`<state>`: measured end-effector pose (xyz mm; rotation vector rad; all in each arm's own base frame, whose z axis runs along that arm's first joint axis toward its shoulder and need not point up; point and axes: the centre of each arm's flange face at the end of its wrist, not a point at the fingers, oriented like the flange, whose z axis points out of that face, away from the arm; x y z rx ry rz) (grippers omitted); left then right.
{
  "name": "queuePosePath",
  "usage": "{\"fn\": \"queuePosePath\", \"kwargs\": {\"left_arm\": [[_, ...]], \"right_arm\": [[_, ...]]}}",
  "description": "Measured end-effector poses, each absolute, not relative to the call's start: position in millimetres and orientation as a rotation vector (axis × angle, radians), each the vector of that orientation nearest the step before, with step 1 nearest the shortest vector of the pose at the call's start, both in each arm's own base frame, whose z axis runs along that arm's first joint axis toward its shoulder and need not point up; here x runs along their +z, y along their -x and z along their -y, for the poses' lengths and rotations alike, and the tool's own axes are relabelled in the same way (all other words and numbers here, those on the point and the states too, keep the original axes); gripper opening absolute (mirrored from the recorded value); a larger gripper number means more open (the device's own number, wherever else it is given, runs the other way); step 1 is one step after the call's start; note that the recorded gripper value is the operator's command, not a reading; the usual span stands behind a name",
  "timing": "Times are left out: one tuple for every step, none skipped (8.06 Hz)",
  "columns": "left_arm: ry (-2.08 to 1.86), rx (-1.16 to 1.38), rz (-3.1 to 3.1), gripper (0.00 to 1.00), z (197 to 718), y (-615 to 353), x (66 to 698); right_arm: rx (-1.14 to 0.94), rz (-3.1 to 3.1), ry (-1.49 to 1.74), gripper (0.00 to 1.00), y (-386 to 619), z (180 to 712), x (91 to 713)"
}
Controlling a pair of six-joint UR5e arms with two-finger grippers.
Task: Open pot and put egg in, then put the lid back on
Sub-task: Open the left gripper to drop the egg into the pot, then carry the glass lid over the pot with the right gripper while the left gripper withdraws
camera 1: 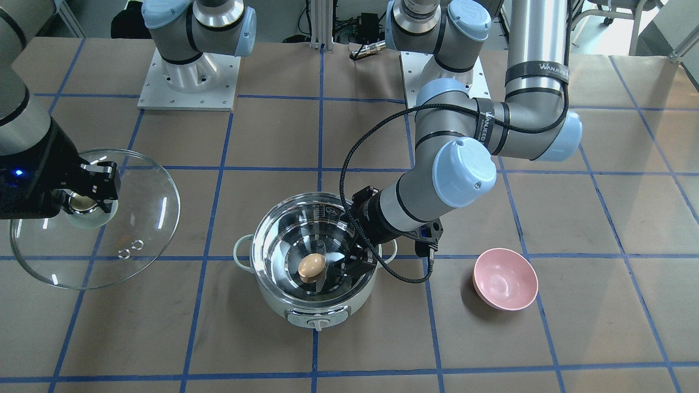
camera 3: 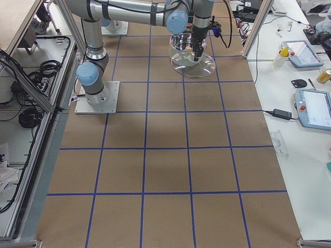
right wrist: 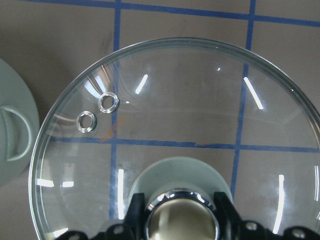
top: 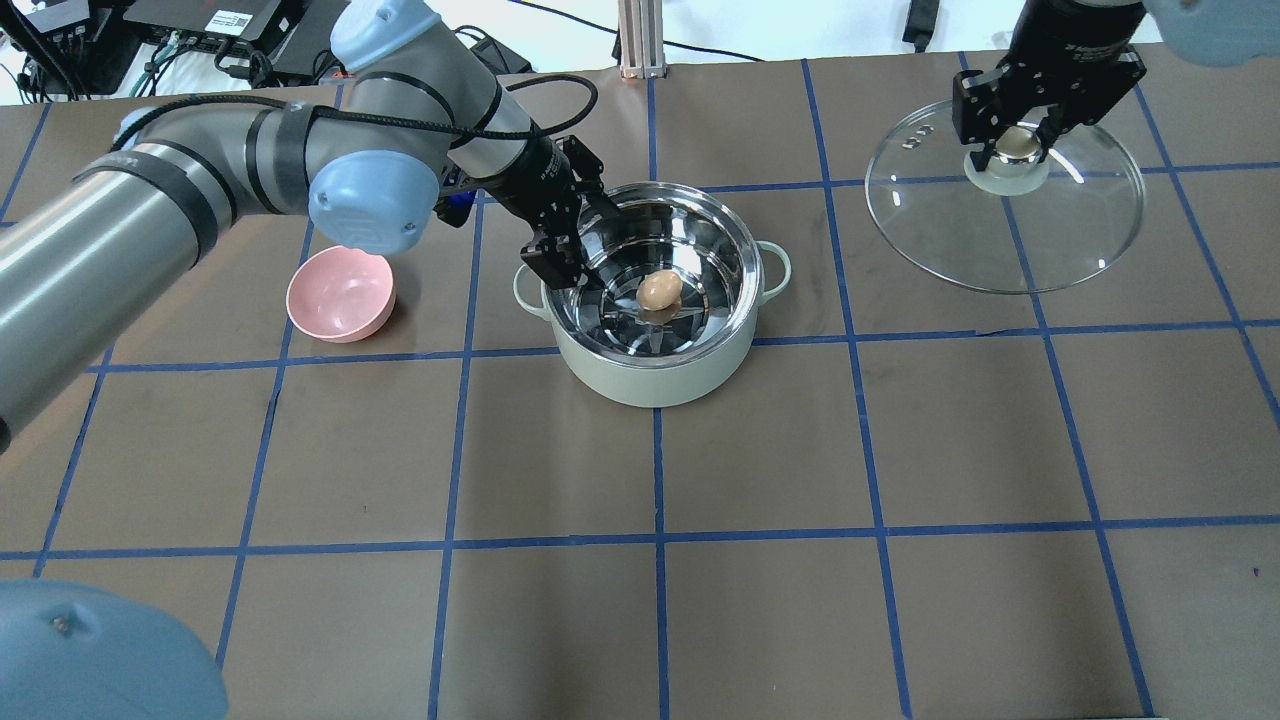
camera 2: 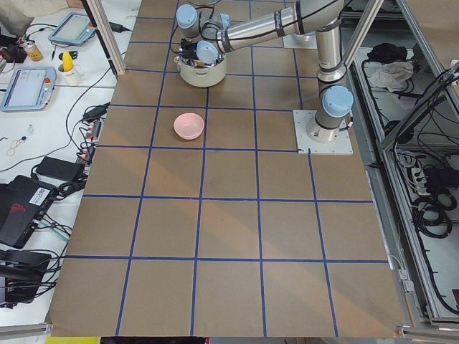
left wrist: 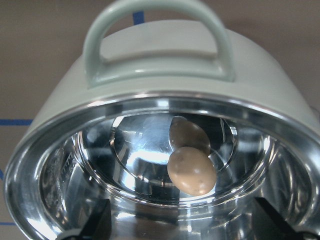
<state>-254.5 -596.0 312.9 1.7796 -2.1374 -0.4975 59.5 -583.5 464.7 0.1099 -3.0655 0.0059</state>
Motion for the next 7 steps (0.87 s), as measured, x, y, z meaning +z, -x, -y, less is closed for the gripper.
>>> {"fn": "queuePosePath", "kwargs": {"left_arm": [[-1.665, -0.467, 2.232, 1.00, 597, 253, 334], [-1.546, -0.398, 2.349, 1.00, 599, 247, 358], [-1.427, -0.307, 2.478, 1.00, 602, 235, 380], [-1.311, -0.213, 2.593, 1.00, 606, 212, 399], [-1.183, -0.118, 2.701, 1.00, 610, 182, 416], [-1.048, -0.022, 2.823, 1.00, 610, 151, 433], [-0.935, 0.048, 2.974, 1.00, 606, 121, 445]], "right_arm": [[0.024, 3.065, -0.080, 0.05, -84, 580, 468], [0.040, 3.068, -0.037, 0.05, -114, 576, 469], [0.059, 3.080, 0.018, 0.06, -148, 571, 467], [0.071, 3.093, 0.067, 0.06, -181, 567, 462], [0.092, 3.102, 0.105, 0.06, -216, 564, 455], [0.122, 3.114, 0.133, 0.06, -252, 561, 445], [0.139, 3.130, 0.172, 0.06, -286, 558, 432]]}}
